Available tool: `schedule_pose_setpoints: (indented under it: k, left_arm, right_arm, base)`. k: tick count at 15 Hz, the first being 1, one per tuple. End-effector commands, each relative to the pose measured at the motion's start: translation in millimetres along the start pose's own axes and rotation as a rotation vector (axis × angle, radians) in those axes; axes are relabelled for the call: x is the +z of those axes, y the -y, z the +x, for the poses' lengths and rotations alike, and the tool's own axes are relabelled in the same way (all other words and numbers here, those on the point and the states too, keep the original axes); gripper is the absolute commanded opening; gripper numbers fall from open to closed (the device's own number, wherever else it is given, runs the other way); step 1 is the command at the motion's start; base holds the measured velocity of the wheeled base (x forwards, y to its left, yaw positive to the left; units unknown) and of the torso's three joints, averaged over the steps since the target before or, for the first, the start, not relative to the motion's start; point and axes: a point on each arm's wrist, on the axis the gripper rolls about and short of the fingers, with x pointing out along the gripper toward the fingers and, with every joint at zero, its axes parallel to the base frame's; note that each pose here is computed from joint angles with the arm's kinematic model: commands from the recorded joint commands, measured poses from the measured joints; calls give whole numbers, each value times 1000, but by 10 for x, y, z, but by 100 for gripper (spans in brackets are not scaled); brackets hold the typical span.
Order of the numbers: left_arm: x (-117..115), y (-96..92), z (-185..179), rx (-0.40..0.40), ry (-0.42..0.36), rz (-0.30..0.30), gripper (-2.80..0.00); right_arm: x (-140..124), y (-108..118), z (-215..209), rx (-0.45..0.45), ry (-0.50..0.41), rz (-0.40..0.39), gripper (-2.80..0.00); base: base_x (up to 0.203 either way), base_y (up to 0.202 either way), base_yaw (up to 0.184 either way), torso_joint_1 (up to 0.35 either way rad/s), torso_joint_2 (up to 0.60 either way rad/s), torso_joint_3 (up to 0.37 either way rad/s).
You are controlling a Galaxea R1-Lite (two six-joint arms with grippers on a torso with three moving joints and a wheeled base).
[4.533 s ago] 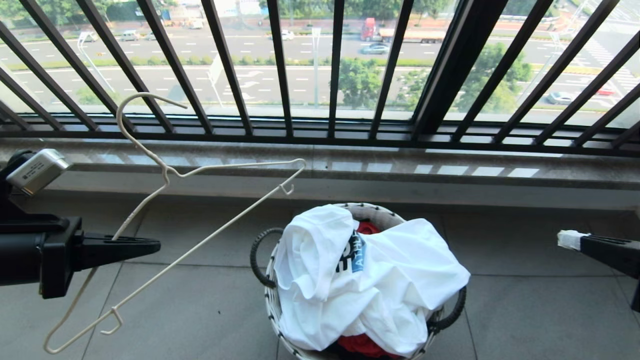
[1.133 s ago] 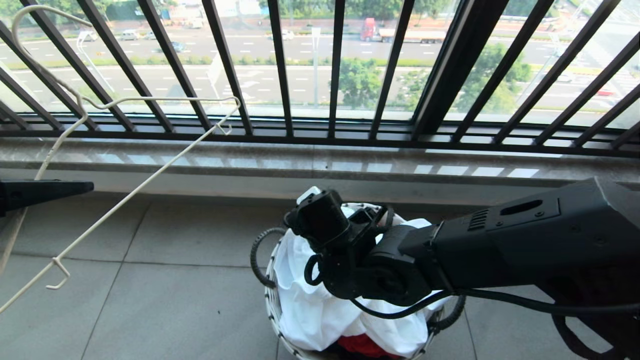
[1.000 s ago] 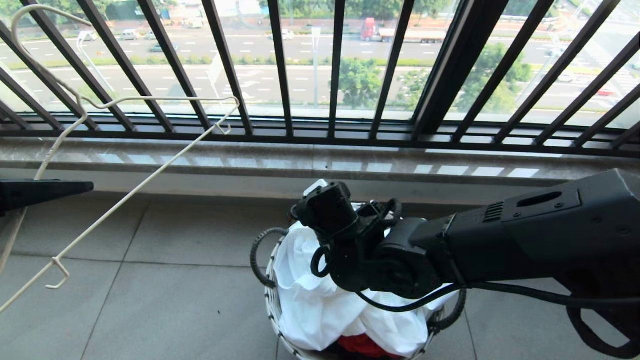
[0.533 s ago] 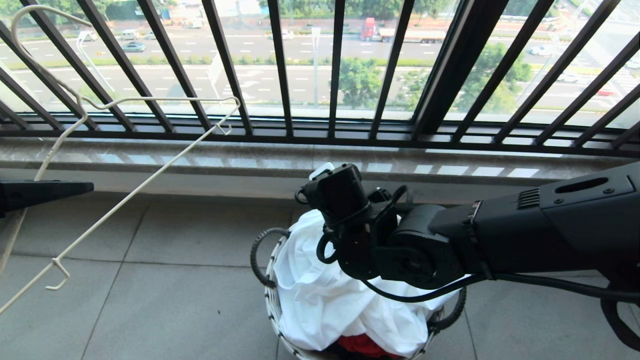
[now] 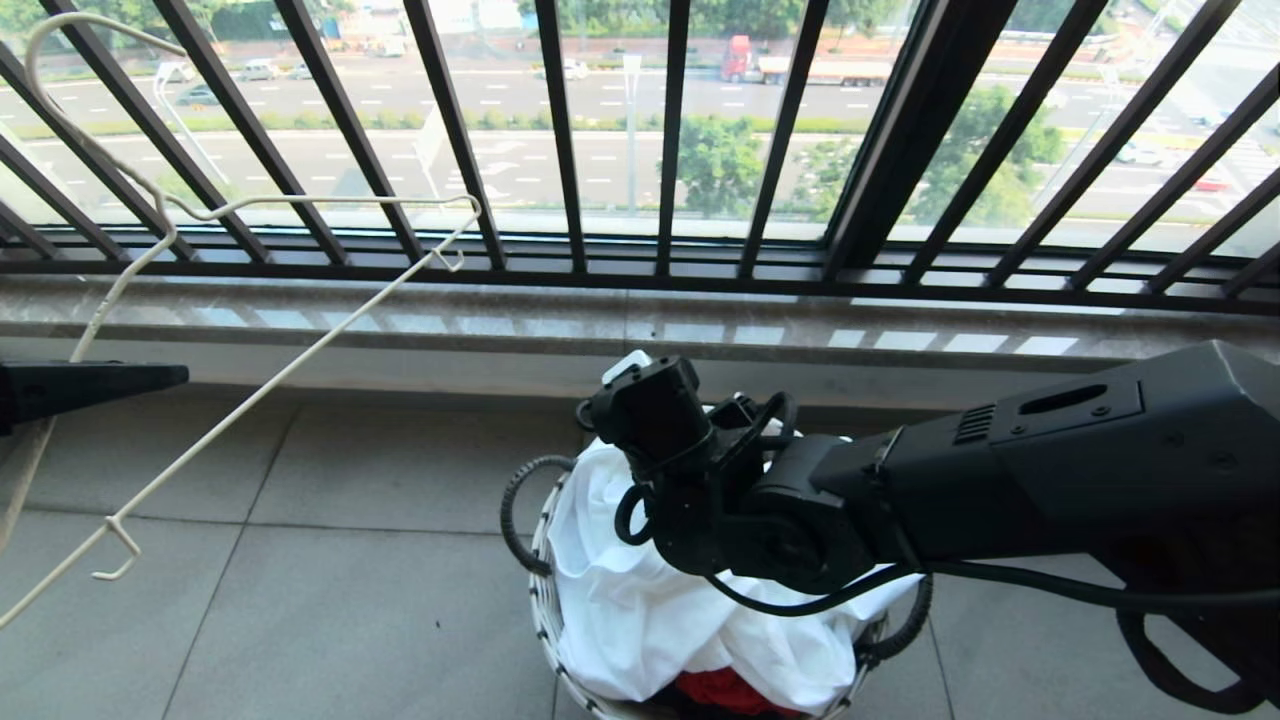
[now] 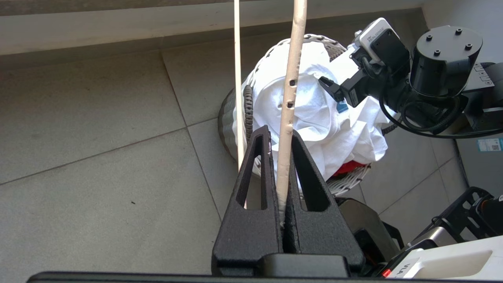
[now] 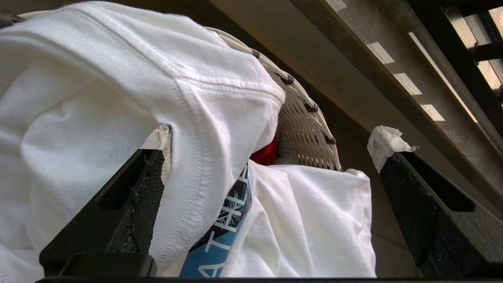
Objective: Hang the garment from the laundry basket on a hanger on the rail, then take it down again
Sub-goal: Pick up clothes from the basket
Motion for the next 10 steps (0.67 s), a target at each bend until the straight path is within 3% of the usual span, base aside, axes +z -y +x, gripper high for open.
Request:
schedule_pose_setpoints:
  k: [1, 10]
  left_arm:
    - [-3, -4, 3, -6, 0, -2, -280]
    - [0, 4, -2, -4, 1, 1, -280]
  right_arm:
    - [-7, -55, -29, 5, 3, -9, 0]
    - [-123, -216, 77, 10, -26, -47, 0]
  base:
    - [0, 0, 0, 0, 0, 0]
    - [0, 0, 0, 0, 0, 0]
